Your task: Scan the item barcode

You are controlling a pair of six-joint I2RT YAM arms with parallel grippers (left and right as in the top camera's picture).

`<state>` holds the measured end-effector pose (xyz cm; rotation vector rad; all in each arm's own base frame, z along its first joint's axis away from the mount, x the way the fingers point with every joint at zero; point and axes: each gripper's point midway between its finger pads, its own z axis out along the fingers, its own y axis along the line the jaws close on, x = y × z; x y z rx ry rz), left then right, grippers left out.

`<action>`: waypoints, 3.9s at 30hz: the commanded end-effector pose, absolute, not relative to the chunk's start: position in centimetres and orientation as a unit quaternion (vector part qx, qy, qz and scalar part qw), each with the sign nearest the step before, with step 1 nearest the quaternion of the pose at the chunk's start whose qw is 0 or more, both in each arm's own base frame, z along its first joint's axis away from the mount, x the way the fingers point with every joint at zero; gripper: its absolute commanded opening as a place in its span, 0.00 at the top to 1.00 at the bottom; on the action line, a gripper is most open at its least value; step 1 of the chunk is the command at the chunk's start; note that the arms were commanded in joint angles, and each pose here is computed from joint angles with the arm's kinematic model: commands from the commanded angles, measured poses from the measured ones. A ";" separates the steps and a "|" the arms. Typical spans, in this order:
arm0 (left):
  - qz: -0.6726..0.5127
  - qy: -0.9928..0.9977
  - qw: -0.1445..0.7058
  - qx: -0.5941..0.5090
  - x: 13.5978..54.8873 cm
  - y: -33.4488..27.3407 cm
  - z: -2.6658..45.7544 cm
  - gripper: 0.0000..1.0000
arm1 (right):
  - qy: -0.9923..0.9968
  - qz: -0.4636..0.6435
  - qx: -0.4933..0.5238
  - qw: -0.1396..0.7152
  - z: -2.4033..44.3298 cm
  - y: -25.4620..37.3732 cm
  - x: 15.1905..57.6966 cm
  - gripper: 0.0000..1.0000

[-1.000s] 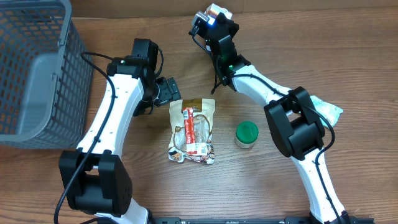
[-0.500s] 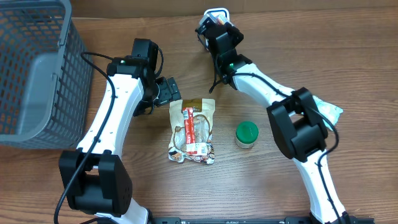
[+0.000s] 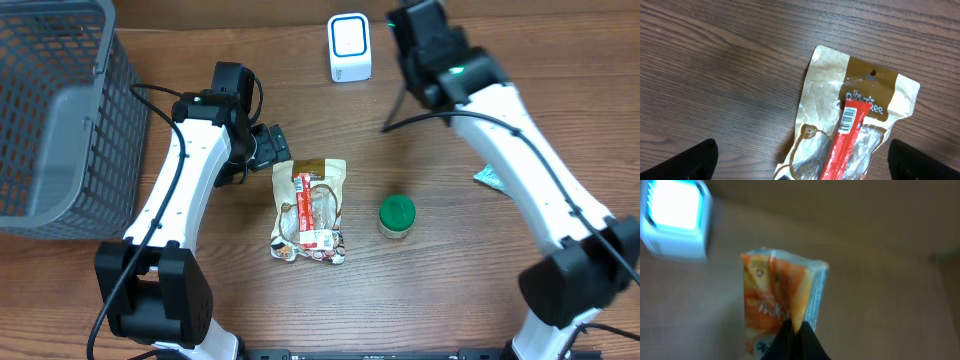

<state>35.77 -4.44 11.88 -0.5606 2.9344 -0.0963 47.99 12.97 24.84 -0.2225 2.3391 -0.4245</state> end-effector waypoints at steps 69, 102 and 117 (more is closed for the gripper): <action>-0.041 0.976 0.097 -0.188 36.3 -4.6 13.3 0.00 | 0.986 0.141 0.085 -0.004 14.0 13.0 31.8 0.25; -0.041 0.976 0.097 -0.188 36.3 -4.6 13.3 0.00 | 0.997 0.001 -0.063 0.033 11.0 19.2 28.0 0.11; -0.041 0.976 0.097 -0.188 36.3 -4.6 13.3 0.00 | 0.998 0.003 -0.065 0.024 7.3 18.9 27.3 0.11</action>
